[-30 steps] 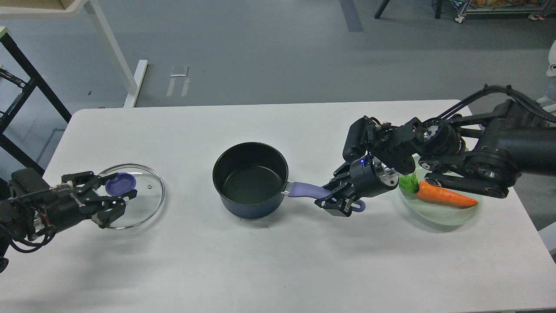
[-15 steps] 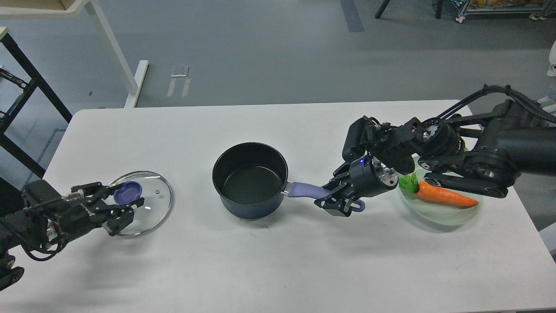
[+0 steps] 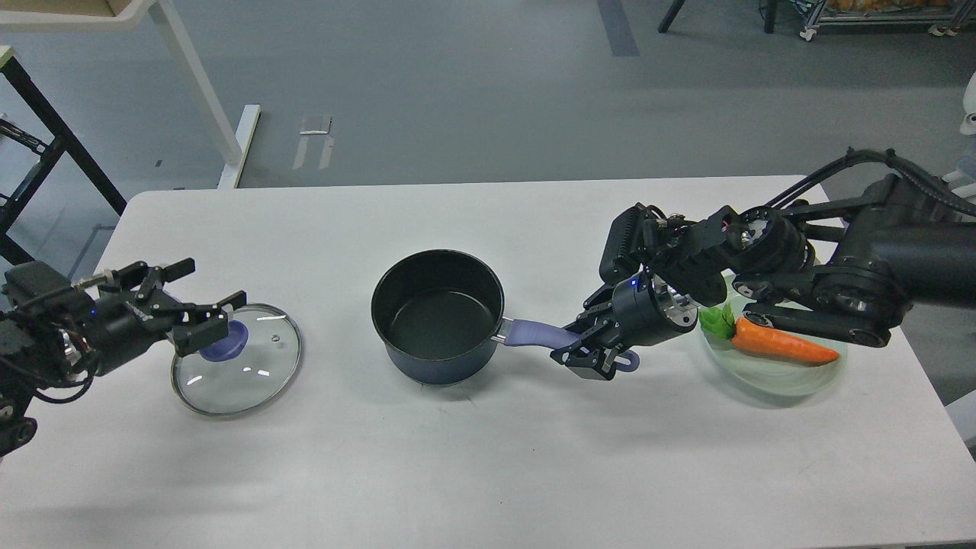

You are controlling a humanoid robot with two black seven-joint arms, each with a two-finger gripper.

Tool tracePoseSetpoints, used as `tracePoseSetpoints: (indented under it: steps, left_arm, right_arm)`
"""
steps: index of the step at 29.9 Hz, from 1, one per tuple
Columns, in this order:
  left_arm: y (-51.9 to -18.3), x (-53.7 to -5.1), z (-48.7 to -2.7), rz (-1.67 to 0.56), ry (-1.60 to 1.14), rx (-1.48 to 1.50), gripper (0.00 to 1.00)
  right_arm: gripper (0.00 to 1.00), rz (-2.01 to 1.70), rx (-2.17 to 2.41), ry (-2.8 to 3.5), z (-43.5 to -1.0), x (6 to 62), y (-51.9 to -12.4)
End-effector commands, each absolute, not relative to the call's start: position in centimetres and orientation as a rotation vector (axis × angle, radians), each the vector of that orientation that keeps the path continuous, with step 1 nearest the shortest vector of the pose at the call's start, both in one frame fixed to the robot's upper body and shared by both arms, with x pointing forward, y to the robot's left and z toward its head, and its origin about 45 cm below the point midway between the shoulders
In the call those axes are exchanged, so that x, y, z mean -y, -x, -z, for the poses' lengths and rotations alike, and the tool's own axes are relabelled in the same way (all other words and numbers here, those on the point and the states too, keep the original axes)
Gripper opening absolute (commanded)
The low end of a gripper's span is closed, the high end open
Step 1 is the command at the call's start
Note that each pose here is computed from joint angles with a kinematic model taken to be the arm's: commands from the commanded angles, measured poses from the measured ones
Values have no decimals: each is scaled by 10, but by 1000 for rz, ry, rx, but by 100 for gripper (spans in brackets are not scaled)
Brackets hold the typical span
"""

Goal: Open pot lid

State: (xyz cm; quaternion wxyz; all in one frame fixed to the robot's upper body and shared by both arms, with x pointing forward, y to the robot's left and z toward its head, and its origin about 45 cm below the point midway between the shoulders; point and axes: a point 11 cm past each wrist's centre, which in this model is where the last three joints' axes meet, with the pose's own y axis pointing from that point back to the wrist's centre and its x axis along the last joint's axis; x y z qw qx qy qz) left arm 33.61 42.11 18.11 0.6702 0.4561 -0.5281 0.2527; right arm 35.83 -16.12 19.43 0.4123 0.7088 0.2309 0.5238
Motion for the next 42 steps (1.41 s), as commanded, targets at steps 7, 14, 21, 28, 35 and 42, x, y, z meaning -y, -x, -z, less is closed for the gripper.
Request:
tracePoseSetpoints:
  steps: [7, 14, 21, 28, 35, 42]
  left_arm:
    - [-392, -413, -246, -901, -844, 871, 99]
    - [-409, -418, -280, -1153, -557, 516, 99]
    - [-413, -422, -285, -1305, -243, 164, 99]
    - [-412, -396, -247, -1324, -106, -60, 99]
    - [-402, -375, -209, -1253, 51, -238, 99]
    - [-390, -358, -178, -1266, 211, -383, 99]
  right_arm:
    - [91, -1325, -551, -1805, -205, 157, -361]
    - [98, -1351, -331, -1892, -269, 149, -386]
    - [98, -1109, 307, -2334, -330, 154, -421]
    - [99, -556, 1097, -2718, -343, 202, -450]
    - [99, 37, 1564, -2801, -263, 242, -439]
    - [99, 415, 1613, -2826, -198, 259, -414]
